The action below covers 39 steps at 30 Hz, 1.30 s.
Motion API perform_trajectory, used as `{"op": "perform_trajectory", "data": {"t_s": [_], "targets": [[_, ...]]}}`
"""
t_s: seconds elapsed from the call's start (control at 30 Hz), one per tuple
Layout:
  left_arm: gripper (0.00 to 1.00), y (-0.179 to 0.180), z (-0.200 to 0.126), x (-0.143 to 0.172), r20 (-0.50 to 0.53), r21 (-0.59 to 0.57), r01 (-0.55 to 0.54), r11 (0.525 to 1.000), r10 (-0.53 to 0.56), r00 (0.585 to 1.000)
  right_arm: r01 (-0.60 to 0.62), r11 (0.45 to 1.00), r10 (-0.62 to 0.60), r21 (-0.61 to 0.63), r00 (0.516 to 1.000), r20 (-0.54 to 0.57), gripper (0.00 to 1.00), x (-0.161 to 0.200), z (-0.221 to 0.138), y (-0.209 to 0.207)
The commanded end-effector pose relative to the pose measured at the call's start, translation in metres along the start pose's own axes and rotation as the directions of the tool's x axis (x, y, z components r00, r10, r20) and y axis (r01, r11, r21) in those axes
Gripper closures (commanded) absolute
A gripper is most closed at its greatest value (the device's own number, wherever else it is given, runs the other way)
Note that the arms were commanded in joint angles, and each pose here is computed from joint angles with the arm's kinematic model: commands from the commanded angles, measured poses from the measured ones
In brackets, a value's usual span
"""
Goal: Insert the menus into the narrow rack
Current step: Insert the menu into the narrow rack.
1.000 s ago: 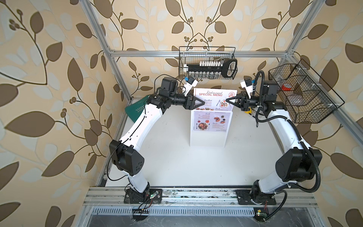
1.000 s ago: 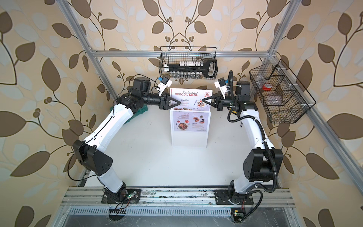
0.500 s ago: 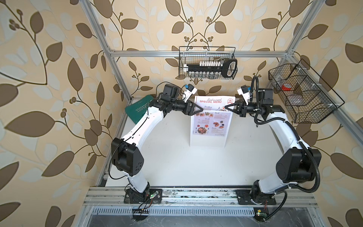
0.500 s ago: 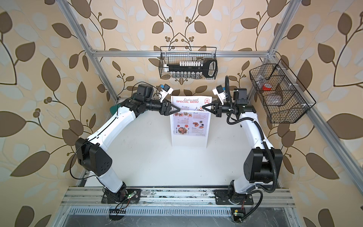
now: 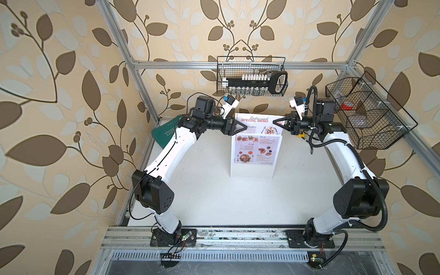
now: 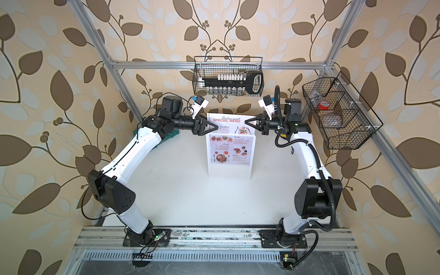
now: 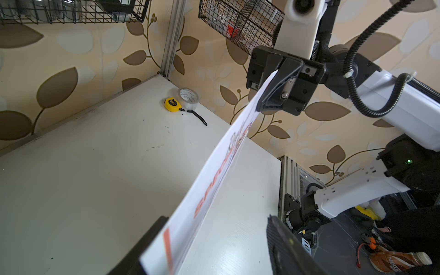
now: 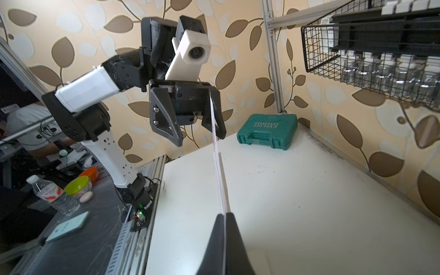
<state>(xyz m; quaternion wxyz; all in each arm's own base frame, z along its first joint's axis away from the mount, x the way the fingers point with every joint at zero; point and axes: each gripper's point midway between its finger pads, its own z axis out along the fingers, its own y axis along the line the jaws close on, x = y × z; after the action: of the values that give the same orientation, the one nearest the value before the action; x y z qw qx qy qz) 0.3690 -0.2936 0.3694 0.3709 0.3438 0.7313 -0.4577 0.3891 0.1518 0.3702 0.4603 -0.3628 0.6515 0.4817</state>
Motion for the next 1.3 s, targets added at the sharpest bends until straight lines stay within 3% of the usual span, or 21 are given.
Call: {"op": "perform_trajectory", "data": {"t_s": [0.0, 0.47, 0.53, 0.73, 0.87, 1.03, 1.27], "targets": [[0.34, -0.008, 0.001, -0.009, 0.016, 0.015, -0.049, 0.999, 0.049, 0.999, 0.001, 0.999, -0.002, -0.037, 1.0, -0.004, 1.0, 0.003, 0.003, 0.002], [0.33, -0.008, -0.003, 0.02, -0.029, -0.003, -0.022, 1.0, 0.022, 0.999, -0.095, 0.995, 0.092, -0.036, 0.992, -0.087, 0.99, 0.058, 0.002, 0.014], [0.33, -0.008, -0.004, 0.019, -0.028, -0.008, -0.025, 1.0, 0.024, 0.999, -0.085, 0.996, 0.083, -0.027, 0.993, -0.084, 0.85, 0.055, 0.002, 0.014], [0.32, -0.01, -0.006, 0.011, -0.021, -0.013, -0.043, 0.999, 0.043, 0.999, -0.013, 1.0, 0.012, -0.018, 0.998, -0.057, 0.78, 0.02, 0.0, 0.009], [0.32, -0.011, -0.006, 0.01, -0.02, -0.008, -0.043, 0.999, 0.043, 0.999, -0.011, 1.0, 0.01, -0.029, 0.999, -0.053, 0.84, 0.015, 0.003, 0.005], [0.33, -0.011, -0.006, 0.012, -0.024, -0.005, -0.04, 0.999, 0.04, 0.999, -0.039, 0.999, 0.037, -0.03, 0.997, -0.074, 1.0, 0.029, 0.007, 0.003], [0.31, -0.011, -0.007, 0.015, -0.029, -0.014, -0.04, 0.999, 0.039, 0.999, -0.077, 0.997, 0.076, -0.003, 0.986, -0.146, 1.0, 0.058, 0.009, 0.002]]}}
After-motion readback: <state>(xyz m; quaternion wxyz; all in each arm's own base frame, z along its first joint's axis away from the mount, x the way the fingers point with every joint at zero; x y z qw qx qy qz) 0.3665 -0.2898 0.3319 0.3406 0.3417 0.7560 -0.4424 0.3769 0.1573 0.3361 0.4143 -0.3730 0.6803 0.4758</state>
